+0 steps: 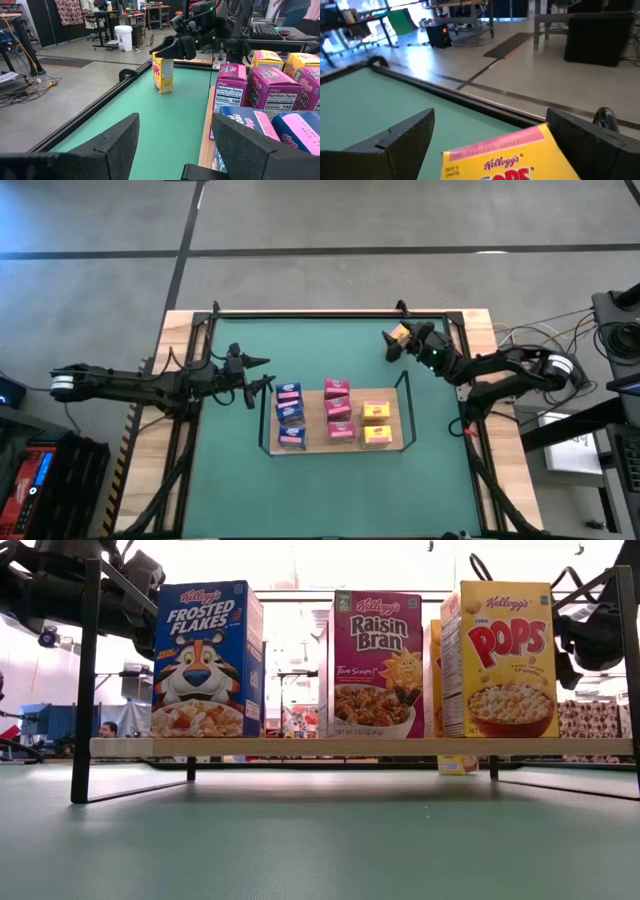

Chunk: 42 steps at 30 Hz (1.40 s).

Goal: Stack cereal on shelf
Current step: Put the yellow cereal box on the shelf aligned with the other yellow cereal box

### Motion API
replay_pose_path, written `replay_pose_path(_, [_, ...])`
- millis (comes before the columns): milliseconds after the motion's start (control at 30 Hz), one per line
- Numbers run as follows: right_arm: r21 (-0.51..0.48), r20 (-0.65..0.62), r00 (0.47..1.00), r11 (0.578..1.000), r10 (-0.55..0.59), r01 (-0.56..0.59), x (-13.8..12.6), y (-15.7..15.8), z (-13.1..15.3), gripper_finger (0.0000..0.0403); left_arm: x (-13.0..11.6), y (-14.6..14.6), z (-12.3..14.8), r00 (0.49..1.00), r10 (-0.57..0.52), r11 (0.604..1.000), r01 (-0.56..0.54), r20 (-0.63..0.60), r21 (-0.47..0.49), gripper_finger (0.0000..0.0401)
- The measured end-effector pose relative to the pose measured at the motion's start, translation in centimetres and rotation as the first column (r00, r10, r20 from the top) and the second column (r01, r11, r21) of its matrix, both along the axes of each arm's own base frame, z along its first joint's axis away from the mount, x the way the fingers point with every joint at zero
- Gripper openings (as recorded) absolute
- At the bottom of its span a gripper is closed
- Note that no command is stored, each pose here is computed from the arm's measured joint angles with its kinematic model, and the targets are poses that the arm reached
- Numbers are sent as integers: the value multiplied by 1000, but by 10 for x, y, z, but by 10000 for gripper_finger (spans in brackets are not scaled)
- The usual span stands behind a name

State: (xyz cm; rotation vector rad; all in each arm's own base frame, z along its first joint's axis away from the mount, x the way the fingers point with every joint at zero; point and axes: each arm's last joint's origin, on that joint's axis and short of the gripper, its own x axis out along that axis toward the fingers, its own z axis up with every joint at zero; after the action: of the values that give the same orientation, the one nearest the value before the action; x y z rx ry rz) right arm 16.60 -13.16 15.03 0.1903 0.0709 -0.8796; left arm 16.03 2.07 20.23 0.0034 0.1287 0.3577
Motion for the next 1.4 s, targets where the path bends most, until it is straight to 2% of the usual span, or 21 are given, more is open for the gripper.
replay_pose_path(467, [124,69,972,969,-225,215,-9,0,18,370,0,0,0,1000,0,1000,0,0,0,233])
replay_pose_path(567, [198,63,961,947,-268,251,-8,-1,29,370,0,0,0,1000,0,1000,0,0,0,233])
replay_pose_path(633, [270,42,950,919,-310,288,-7,-3,38,370,0,0,0,1000,0,1000,0,0,0,233])
replay_pose_path(733, [392,-23,922,845,-387,364,-8,-3,55,370,0,0,0,1000,0,1000,0,0,0,233])
replay_pose_path(900, [570,-125,855,669,-503,477,-10,-1,90,370,0,0,0,1000,0,1000,0,0,0,233])
replay_pose_path(1167, [729,-265,750,383,-605,567,0,-6,123,370,0,0,0,1000,0,1000,0,0,0,233])
replay_pose_path(1233, [759,-274,739,334,-615,559,8,-11,124,370,0,0,0,1000,0,1000,0,0,0,233])
replay_pose_path(1333, [790,-270,727,287,-631,542,24,-22,127,370,0,0,0,1000,0,1000,0,0,0,233])
replay_pose_path(1400, [812,-285,708,229,-646,536,35,-30,128,370,0,0,0,1000,0,1000,0,0,0,233])
